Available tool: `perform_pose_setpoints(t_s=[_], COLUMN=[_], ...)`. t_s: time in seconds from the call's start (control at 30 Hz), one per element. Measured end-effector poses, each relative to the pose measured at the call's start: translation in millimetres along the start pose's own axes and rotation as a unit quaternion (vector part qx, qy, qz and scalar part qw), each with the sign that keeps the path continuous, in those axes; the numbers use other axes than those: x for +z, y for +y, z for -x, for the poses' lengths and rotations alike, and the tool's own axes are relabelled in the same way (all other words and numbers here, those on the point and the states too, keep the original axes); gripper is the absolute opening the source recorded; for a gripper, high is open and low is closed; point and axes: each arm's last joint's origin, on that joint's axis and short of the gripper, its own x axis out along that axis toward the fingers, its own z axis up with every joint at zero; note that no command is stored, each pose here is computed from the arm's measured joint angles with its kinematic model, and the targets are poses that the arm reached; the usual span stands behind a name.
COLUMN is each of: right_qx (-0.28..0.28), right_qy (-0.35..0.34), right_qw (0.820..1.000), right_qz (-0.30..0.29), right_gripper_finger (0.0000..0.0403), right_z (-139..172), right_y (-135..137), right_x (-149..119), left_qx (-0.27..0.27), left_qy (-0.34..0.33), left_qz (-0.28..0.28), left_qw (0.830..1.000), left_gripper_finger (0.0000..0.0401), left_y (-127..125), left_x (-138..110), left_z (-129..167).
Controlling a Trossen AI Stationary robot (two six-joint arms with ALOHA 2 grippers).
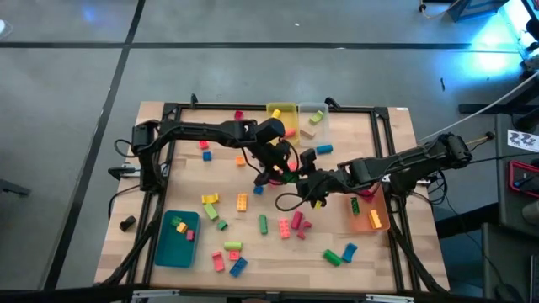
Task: Sort blocks by size
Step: Put the green rectangular game piece into the orange bin
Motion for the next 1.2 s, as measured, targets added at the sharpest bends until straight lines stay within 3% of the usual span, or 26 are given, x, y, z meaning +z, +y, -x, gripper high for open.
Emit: perform_pose_setpoints(t_s=[0.2,0.33,0.67,1.1,1.2], right_qx=[0.043,0.094,0.147,0.172,0.189], right_qy=[0.069,0.148,0.352,0.494,0.494], right_qw=[0.994,0.978,0.898,0.804,0.793], right_qz=[-0.067,-0.117,-0.220,-0.283,-0.303], right_gripper_finger=[0.0118,0.0117,0.0117,0.0116,0.0119], right_z=[2.3,6.9,27.5,48.1,48.0], right_y=[7.8,15.8,26.1,29.2,30.5], right_x=[-14.4,-30.0,-63.0,-79.5,-78.2], left_qx=[0.066,0.094,0.111,0.127,0.141], left_qy=[0.031,0.059,0.076,0.078,0.084], left_qz=[-0.013,-0.020,-0.003,-0.004,-0.006], left_qw=[0.997,0.994,0.991,0.989,0.986], left_gripper_finger=[0.0214,0.0222,0.0216,0.0215,0.0215], left_y=[4.8,9.3,23.9,34.1,36.9], left_x=[-3.8,-9.2,-17.3,-20.6,-21.7], left_z=[1.2,4.2,14.6,21.8,23.6])
